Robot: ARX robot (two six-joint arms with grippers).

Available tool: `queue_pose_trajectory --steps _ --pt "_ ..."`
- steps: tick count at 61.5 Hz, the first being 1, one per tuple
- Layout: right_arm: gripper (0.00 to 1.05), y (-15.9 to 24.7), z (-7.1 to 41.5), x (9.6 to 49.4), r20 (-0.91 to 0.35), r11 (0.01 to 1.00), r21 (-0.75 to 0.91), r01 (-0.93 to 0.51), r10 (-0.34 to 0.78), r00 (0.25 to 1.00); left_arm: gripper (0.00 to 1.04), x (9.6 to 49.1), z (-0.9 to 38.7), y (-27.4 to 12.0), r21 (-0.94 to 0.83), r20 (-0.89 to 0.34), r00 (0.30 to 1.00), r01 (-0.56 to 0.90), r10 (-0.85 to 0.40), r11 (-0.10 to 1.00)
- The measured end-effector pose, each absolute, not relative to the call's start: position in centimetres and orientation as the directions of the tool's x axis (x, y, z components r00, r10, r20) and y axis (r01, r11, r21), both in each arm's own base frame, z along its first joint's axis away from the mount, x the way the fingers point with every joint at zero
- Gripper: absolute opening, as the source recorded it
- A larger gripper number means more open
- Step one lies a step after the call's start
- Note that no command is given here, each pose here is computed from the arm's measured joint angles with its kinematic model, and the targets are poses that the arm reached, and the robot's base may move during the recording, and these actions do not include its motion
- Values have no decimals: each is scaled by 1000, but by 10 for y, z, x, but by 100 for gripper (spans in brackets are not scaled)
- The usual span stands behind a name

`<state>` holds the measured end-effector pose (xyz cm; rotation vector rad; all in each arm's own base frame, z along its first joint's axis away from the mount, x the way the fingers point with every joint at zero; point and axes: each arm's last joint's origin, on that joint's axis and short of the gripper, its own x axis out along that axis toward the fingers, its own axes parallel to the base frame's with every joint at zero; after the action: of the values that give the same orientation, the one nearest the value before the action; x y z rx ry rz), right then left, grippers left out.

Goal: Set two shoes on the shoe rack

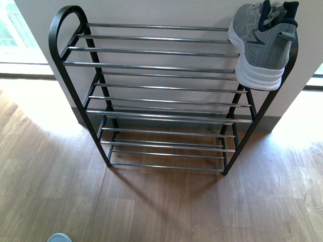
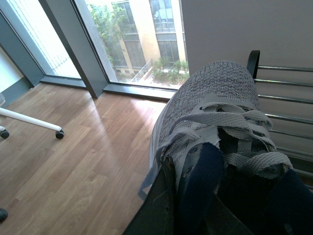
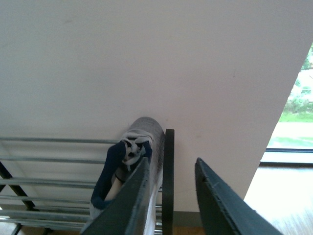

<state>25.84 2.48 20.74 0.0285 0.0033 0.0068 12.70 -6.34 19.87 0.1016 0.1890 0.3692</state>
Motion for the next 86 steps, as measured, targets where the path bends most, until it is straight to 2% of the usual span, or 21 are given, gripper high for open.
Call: queue_pose_trajectory --steps 7,47,58,86 --pt "1 19 199 240 -7 1000 12 -6 6 1000 2 127 199 -63 133 -165 915 -349 368 928" --pt "1 0 173 162 -13 1000 6 -1 2 1000 2 127 199 -63 133 -165 915 -349 368 928" --pt "1 0 161 150 -20 1000 6 -2 2 1000 2 127 199 -63 133 -165 915 -349 368 928" --pt "1 0 171 131 11 1000 6 -2 2 1000 2 127 199 -63 133 -165 915 -348 367 928"
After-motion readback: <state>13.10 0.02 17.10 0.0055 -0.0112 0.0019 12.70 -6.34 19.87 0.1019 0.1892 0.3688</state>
